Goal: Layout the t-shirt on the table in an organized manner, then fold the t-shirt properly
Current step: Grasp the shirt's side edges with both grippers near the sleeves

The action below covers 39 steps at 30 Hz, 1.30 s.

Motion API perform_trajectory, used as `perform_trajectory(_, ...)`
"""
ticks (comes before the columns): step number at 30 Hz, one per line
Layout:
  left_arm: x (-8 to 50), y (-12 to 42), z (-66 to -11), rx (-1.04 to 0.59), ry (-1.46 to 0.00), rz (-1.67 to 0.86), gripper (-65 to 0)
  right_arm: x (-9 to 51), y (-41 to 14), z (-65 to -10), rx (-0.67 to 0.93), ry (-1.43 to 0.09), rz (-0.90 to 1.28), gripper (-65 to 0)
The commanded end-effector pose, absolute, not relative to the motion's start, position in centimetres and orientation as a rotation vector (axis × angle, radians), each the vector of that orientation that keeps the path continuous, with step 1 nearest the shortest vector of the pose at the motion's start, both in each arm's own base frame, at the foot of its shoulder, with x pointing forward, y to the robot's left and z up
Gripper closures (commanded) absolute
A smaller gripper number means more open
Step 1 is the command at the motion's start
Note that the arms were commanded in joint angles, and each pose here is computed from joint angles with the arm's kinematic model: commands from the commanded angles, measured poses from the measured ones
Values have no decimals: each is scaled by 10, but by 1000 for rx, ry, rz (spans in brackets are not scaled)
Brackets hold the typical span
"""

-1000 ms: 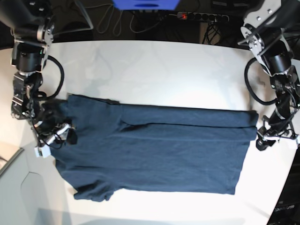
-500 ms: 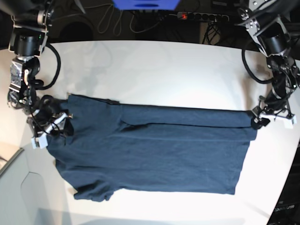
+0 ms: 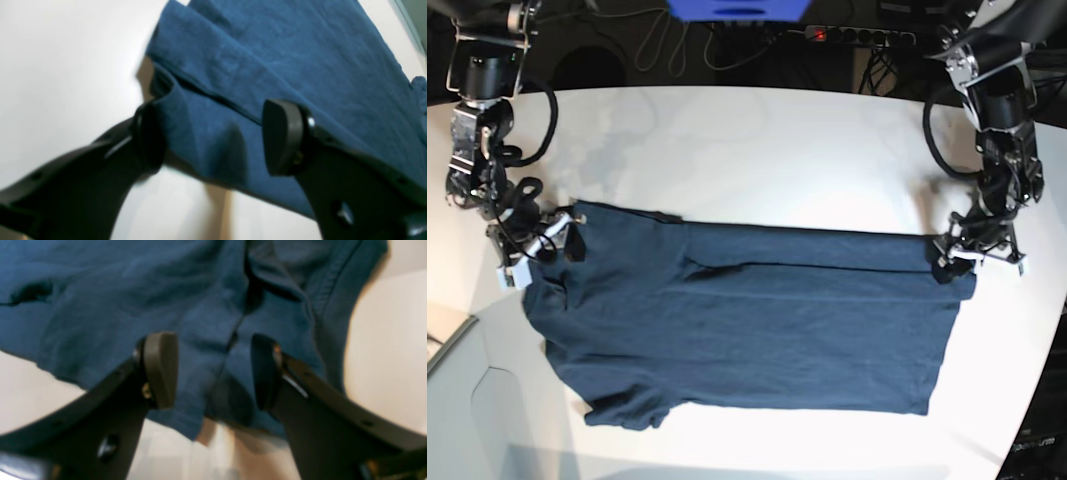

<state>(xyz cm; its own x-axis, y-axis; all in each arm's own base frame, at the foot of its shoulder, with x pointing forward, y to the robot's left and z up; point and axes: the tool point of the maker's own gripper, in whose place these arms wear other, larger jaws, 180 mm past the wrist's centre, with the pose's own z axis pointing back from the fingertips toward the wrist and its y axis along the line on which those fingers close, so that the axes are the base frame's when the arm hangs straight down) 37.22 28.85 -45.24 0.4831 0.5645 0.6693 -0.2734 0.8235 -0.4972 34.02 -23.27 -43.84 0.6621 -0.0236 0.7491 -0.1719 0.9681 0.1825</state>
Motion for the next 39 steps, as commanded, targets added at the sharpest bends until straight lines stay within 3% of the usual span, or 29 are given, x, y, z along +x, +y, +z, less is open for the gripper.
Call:
perform_trajectory(1, 380, 297, -440, -340, -972, 518, -383, 352, -244, -420, 231, -906, 90, -348)
perform_trajectory(7, 381, 298, -439, -339, -976, 519, -65, 352, -276, -411, 189, -942, 3, -348)
perform_trajectory(9, 381, 298, -439, -338, -973, 517, 0, 351, -284, -409, 178, -951, -15, -348)
perform_trajectory(31, 378, 296, -442, -343, -962, 507, 0, 316, -300, -469, 215, -877, -172, -330)
perform_trajectory(34, 373, 296, -446, -340, -950, 508, 0, 313, -301, -472, 215, -869, -173, -246)
perform_trajectory(39, 361, 298, -452, -332, -937, 515, 0, 301, -306, -477, 201, -842, -167, 0)
